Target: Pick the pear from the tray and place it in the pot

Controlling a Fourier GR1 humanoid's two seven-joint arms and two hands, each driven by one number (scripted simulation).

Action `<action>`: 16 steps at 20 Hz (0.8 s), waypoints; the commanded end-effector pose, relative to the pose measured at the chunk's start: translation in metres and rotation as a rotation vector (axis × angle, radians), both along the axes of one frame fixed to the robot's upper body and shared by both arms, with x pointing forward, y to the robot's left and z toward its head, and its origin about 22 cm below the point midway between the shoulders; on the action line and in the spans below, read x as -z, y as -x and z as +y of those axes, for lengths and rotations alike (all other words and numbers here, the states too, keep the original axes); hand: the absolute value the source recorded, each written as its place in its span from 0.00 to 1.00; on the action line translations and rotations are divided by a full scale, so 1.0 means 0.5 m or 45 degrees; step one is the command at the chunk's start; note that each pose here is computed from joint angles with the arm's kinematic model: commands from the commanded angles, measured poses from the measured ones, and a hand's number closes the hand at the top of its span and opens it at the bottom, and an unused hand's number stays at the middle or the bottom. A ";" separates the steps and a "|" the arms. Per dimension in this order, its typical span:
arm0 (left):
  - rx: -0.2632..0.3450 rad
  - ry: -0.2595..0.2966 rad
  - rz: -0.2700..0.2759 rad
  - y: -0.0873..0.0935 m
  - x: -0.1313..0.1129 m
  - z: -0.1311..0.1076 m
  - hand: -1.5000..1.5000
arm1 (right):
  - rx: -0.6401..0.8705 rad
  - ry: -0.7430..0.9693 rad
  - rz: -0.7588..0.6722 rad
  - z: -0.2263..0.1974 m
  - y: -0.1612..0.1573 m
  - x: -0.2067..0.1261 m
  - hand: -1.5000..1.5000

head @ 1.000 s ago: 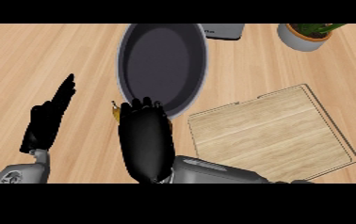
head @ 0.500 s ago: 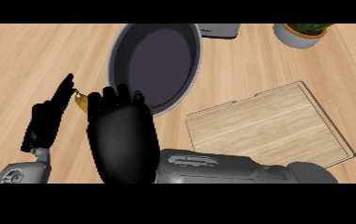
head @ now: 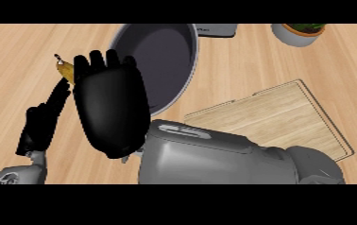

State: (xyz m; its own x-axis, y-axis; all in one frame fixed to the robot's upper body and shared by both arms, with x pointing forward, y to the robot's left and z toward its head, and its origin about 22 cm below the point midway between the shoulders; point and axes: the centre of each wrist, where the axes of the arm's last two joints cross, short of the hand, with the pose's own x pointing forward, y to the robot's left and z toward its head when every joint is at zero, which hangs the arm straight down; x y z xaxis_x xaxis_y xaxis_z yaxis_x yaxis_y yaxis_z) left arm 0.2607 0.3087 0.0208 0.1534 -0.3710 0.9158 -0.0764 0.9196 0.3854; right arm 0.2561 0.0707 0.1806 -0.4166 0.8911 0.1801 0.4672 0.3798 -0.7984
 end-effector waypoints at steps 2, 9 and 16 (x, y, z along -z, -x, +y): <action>-0.015 -0.001 0.017 0.022 0.007 0.006 0.50 | 0.087 -0.180 0.033 0.010 -0.062 -0.001 1.00; 0.015 -0.011 -0.029 0.002 -0.017 -0.004 0.50 | 0.112 -0.166 0.074 -0.006 -0.180 -0.028 1.00; 0.048 -0.008 -0.038 -0.011 -0.012 -0.011 0.50 | 0.200 -0.013 0.091 -0.050 -0.262 0.021 1.00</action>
State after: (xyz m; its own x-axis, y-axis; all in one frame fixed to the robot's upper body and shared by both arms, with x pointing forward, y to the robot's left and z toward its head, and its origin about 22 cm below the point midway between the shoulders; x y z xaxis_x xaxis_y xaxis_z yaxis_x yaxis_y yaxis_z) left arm 0.2620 0.3078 0.0241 0.1332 -0.3729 0.9183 -0.0685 0.9208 0.3839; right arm 0.3675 0.0587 0.1829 -0.2899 0.9260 0.2420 0.4621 0.3568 -0.8118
